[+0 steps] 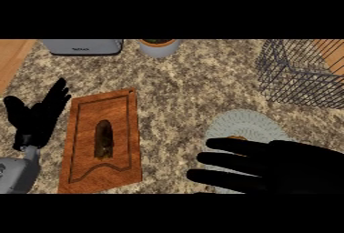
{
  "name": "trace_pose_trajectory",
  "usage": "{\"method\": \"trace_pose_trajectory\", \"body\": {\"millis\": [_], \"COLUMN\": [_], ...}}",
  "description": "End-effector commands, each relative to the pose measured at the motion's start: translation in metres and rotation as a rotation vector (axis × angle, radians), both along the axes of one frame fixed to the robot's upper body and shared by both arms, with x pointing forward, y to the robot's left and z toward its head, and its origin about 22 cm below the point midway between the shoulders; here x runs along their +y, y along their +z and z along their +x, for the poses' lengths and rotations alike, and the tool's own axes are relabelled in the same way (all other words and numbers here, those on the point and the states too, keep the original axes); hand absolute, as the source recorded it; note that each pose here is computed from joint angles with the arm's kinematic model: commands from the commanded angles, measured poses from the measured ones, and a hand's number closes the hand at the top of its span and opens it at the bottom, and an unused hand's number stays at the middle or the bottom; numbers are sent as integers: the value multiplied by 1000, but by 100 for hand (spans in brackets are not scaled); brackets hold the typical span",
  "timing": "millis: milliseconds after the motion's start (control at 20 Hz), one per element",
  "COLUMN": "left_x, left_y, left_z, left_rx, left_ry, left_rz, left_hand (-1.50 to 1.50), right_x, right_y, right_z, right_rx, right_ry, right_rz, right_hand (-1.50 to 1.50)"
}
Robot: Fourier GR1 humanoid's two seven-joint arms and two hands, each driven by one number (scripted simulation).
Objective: Pick the croissant from the placemat and place it in the basket
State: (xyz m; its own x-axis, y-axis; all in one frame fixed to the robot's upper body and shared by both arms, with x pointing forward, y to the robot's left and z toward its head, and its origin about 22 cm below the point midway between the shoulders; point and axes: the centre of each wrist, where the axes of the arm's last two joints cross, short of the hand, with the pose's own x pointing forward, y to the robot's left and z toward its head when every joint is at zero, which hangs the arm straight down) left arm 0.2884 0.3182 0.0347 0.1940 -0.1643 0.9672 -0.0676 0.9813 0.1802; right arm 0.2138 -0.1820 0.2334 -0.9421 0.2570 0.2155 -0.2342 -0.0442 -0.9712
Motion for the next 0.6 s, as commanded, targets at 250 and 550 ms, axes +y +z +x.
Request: {"method": "trace_pose_trajectory", "body": {"millis": [250, 550], "left_x": [-16, 9], "left_y": [5, 2], "left_z": [9, 6], "left_rx": [6, 1], "left_ry": [-28, -4], "left_rz": [-11, 6], "left_hand": [0, 0], "right_x": [-6, -33], "right_y": [69, 75], "right_z": [36, 52], "right_rx": [11, 141], "right_ry": [-90, -61], "right_rz": [-337, -339], "right_hand": [-150, -150]}}
